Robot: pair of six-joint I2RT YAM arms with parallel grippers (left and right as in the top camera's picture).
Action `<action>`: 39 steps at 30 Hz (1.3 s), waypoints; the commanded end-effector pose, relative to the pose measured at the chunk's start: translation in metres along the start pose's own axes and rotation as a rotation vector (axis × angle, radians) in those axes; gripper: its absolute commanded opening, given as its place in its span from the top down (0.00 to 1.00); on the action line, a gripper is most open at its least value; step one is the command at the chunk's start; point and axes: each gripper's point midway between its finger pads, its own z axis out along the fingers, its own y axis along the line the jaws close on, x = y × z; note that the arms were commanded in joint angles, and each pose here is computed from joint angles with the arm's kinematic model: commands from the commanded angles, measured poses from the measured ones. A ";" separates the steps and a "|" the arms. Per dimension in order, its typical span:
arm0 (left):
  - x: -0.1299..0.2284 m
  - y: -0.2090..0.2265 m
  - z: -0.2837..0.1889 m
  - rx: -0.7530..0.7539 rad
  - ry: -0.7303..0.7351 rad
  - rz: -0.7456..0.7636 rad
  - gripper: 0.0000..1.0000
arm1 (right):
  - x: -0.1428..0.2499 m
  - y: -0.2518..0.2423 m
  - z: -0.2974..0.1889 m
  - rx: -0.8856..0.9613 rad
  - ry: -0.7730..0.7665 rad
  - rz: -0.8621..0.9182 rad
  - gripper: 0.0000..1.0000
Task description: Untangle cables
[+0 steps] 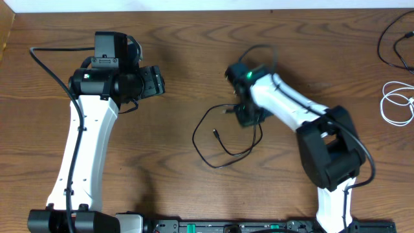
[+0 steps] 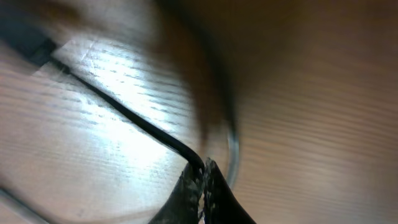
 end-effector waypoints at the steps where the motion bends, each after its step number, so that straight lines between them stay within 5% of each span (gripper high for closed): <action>1: 0.000 0.001 0.000 -0.005 0.003 0.017 0.23 | -0.029 -0.013 -0.041 -0.071 -0.079 0.068 0.99; 7: 0.000 0.001 0.000 -0.005 0.002 0.018 0.23 | -0.043 -0.045 -0.065 -0.116 -0.100 0.131 0.99; 14: 0.000 0.001 0.000 -0.005 0.003 0.017 0.23 | -0.012 -0.054 -0.033 -0.133 0.037 0.254 0.99; 15: 0.000 0.001 0.000 -0.005 0.003 0.017 0.23 | -0.006 -0.051 -0.026 -0.142 0.059 0.268 0.95; 18: 0.000 0.001 0.000 -0.005 0.003 0.017 0.23 | 0.008 -0.040 -0.013 -0.196 0.116 0.279 0.53; 21: 0.000 0.002 0.000 -0.005 0.002 0.018 0.23 | 0.012 -0.029 -0.012 -0.255 0.135 0.269 0.45; 29: 0.000 0.002 0.000 -0.006 0.002 0.018 0.23 | 0.007 0.011 -0.029 -0.372 0.033 -0.195 0.46; 39: -0.001 0.002 0.000 -0.010 -0.003 0.019 0.23 | 0.051 0.059 -0.015 -0.377 0.083 -0.663 0.51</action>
